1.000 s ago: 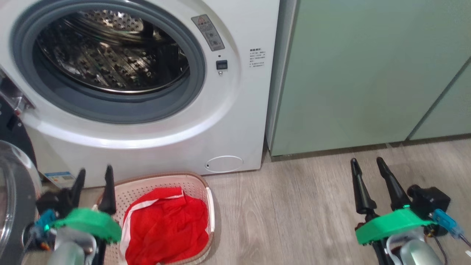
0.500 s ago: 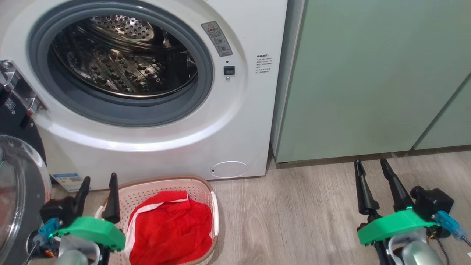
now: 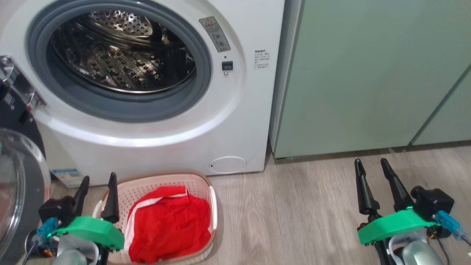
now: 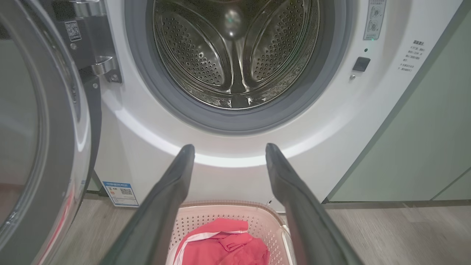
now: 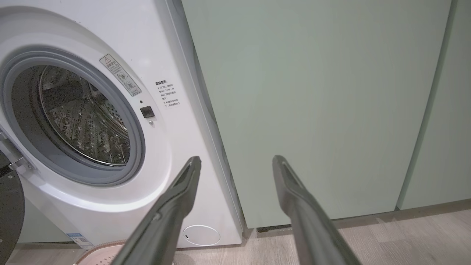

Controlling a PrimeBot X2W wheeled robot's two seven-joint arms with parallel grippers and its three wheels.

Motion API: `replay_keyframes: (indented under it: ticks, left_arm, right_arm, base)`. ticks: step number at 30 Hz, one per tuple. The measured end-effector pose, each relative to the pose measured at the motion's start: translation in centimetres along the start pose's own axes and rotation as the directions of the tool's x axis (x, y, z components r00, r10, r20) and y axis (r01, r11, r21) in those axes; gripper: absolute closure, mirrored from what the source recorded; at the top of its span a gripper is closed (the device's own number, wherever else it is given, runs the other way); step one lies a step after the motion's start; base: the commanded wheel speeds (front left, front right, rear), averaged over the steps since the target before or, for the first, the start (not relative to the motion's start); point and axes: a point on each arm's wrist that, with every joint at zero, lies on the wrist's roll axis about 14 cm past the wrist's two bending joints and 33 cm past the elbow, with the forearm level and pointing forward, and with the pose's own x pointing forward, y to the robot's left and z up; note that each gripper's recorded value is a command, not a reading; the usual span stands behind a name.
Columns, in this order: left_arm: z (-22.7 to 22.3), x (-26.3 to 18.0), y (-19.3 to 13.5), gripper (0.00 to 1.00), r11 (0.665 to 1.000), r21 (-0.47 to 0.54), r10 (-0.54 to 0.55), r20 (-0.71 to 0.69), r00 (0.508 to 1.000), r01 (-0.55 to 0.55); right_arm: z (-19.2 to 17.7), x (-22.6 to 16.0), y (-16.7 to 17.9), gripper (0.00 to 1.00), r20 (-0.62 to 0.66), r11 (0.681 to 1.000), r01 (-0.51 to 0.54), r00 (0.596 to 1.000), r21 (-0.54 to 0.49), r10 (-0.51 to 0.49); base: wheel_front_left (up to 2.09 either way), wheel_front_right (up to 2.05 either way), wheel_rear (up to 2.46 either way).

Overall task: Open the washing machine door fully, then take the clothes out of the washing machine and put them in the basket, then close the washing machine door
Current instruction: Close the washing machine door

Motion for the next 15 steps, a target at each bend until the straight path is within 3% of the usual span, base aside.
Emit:
replay_keyframes:
  ticks: [15]
  left_arm:
    - [-0.03,0.06,-0.84,0.0,1.0,-0.003,-0.028,-0.001,1.0,0.028]
  right_arm:
    - [-0.04,-0.04,-0.04,0.0,-0.001,1.0,0.001,1.0,0.0,-0.001]
  base:
    - [-1.98,1.96,0.02]
